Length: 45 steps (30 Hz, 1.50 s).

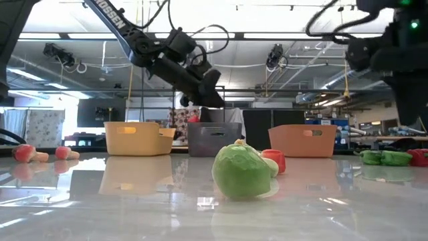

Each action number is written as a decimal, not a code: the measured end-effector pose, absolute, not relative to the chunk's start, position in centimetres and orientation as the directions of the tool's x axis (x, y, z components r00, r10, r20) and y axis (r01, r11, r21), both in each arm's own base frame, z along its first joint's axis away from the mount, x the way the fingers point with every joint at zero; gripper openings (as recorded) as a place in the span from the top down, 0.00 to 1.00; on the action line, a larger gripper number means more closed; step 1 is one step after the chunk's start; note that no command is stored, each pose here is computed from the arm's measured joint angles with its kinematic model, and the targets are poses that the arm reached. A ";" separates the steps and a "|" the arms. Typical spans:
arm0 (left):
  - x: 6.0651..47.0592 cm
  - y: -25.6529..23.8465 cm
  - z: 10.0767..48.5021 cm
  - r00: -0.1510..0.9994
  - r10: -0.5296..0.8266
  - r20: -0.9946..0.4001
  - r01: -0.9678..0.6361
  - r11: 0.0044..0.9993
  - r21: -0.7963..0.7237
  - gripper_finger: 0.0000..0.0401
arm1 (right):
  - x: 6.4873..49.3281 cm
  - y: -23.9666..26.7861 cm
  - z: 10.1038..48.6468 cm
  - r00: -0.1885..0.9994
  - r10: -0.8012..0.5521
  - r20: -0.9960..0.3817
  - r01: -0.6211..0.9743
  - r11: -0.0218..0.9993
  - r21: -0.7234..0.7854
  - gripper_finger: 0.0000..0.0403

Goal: Sort produce into baskets
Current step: Put the red chili pepper into the black bin

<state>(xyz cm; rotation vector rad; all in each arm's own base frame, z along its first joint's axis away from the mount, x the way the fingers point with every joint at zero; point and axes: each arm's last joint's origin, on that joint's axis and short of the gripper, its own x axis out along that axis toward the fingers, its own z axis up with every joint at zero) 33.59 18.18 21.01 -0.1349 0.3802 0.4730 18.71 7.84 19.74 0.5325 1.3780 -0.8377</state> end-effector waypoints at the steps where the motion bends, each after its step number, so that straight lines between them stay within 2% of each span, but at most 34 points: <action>1: 33.5 18.1 21.2 0.824 0.418 -0.383 -0.467 0.883 -0.040 0.65 | 18.5 7.9 19.5 -0.022 -0.201 -0.979 0.785 0.603 -0.141 0.60; 8: 33.3 17.9 20.8 0.802 0.404 -0.439 -0.467 0.884 -0.040 0.65 | 17.3 7.7 17.5 -0.067 -0.210 -0.975 0.851 0.499 -0.166 0.60; 21: 33.1 17.8 20.3 0.778 0.396 -0.488 -0.458 0.889 -0.008 0.65 | 15.8 6.1 14.3 0.025 -0.194 -0.981 0.884 0.463 -0.069 0.61; 24: 33.1 17.8 20.2 0.774 0.397 -0.492 -0.452 0.892 0.010 0.65 | 15.5 5.8 13.8 0.030 -0.191 -0.981 0.887 0.457 -0.062 0.64; 28: 33.1 17.7 20.2 0.773 0.392 -0.499 -0.447 0.894 0.010 0.65 | 15.4 5.6 14.0 0.044 -0.210 -0.977 0.887 0.458 -0.058 0.74; 32: 33.2 17.4 20.2 0.783 0.372 -0.499 -0.416 0.909 0.025 0.65 | 16.0 5.6 15.0 0.132 -0.299 -0.945 0.871 0.490 -0.034 0.85; 37: 33.6 16.7 20.2 0.816 0.301 -0.493 -0.334 0.942 0.022 0.65 | 17.2 5.6 16.3 0.275 -0.401 -0.874 0.790 0.612 -0.032 0.86; 39: 33.8 16.1 20.2 0.844 0.225 -0.488 -0.238 0.971 0.036 0.65 | 18.0 5.8 16.5 0.350 -0.422 -0.836 0.726 0.687 -0.043 0.85; 41: 34.2 15.1 20.2 0.875 0.094 -0.476 -0.079 0.996 0.052 0.65 | 18.9 5.9 16.8 0.433 -0.425 -0.795 0.653 0.756 -0.049 0.85; 45: 35.2 12.1 20.3 0.886 -0.141 -0.442 0.210 0.971 0.111 0.64 | 20.8 6.2 17.6 0.579 -0.362 -0.730 0.519 0.855 -0.012 0.85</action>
